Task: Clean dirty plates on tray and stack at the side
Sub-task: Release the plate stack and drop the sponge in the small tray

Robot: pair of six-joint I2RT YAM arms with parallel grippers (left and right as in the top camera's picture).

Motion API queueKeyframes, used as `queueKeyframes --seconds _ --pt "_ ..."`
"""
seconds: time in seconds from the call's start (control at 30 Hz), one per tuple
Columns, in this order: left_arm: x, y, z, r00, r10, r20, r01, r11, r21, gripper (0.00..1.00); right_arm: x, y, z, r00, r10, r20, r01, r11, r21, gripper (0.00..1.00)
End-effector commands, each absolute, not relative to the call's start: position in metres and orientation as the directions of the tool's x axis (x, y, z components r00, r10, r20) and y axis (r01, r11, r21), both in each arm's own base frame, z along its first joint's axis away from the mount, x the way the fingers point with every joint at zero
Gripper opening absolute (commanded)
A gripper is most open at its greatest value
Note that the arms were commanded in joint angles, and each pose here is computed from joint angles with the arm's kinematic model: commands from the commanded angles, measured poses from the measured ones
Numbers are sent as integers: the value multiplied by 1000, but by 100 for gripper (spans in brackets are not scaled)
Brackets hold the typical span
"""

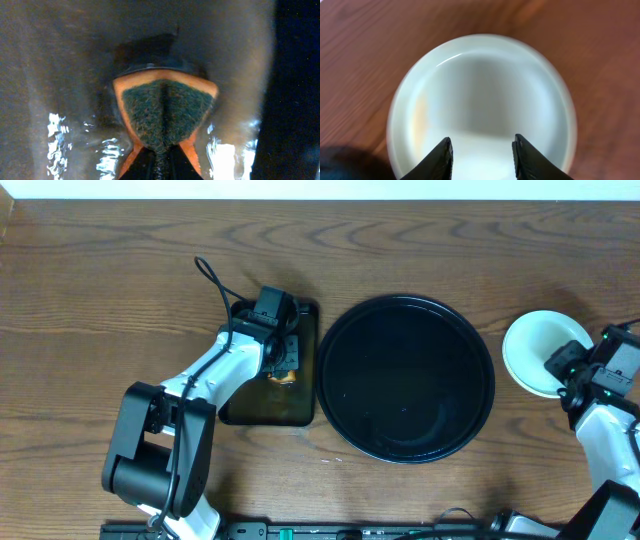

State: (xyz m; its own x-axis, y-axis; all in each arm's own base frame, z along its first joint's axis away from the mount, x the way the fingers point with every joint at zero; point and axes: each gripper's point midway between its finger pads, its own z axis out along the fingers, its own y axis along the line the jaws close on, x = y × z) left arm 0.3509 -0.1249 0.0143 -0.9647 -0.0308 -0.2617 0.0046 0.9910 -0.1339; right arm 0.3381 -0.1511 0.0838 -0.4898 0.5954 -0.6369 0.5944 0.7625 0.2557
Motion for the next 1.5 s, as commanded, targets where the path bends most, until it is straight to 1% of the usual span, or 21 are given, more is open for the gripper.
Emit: queueKeyframes --seconds 0.0,0.03,0.07,0.13,0.23,0.37,0.43,0.47,0.57,0.6,0.63,0.67,0.7,0.8,0.87,0.97,1.07,1.17,1.27,1.4,1.47 --pt "354 -155 44 -944 103 -313 190 947 -261 10 349 -121 85 -573 525 -629 452 843 292 38" --pt "359 -150 51 -937 90 -337 175 957 -231 40 351 -114 86 -584 513 -630 426 854 300 38" --pt "363 -143 56 -932 61 -357 140 970 -199 55 353 -108 88 -592 500 -632 400 863 307 38" --pt "369 -126 70 -914 8 -405 67 989 -132 62 357 -96 93 -608 462 -645 349 886 305 39" --pt "372 -116 92 -885 -5 -465 45 994 -96 66 359 -78 102 -633 385 -672 271 923 274 42" --pt "373 -116 120 -850 -17 -527 51 992 -114 69 357 -45 113 -674 243 -697 130 969 212 46" --pt "373 -116 130 -837 -22 -547 54 991 -121 70 354 -28 116 -702 176 -690 63 980 186 49" --pt "372 -115 133 -832 -24 -554 54 991 -123 73 352 -20 117 -718 143 -681 30 984 175 50" --pt "368 -108 134 -841 -82 -535 -5 990 -144 75 343 -2 119 -772 57 -633 -42 989 141 58" --pt "364 -103 131 -849 -116 -516 -45 988 -149 76 339 1 121 -789 48 -613 -43 990 134 62" --pt "360 -95 127 -857 -155 -491 -96 985 -144 77 335 4 123 -805 40 -592 -47 990 130 69" --pt "354 -85 123 -862 -202 -464 -159 979 -130 77 331 6 126 -820 34 -571 -47 991 126 80" --pt "346 -75 119 -867 -243 -435 -217 970 -111 79 326 7 128 -838 28 -545 -45 992 120 99" --pt "319 -56 106 -894 -306 -326 -303 951 -59 80 306 9 133 -890 35 -454 -25 992 124 99" --pt "287 -43 98 -925 -319 -205 -327 945 5 80 289 11 133 -922 54 -384 -1 990 141 99" --pt "262 -36 94 -942 -314 -114 -323 944 62 80 276 12 132 -936 54 -346 4 990 143 99" --pt "248 -35 94 -958 -276 -79 -283 956 84 80 265 12 136 -937 57 -344 8 990 144 99" --pt "238 -36 98 -959 -265 -97 -272 959 74 80 259 13 142 -914 74 -398 16 989 148 99" --pt "233 -38 110 -955 -252 -158 -262 964 40 80 251 13 149 -878 77 -472 7 989 148 99" --pt "232 -45 136 -911 -237 -337 -229 971 -62 80 238 14 162 -790 68 -610 -19 991 136 99" --pt "230 -49 149 -869 -235 -436 -202 972 -122 80 232 14 168 -749 70 -659 -25 991 134 99"
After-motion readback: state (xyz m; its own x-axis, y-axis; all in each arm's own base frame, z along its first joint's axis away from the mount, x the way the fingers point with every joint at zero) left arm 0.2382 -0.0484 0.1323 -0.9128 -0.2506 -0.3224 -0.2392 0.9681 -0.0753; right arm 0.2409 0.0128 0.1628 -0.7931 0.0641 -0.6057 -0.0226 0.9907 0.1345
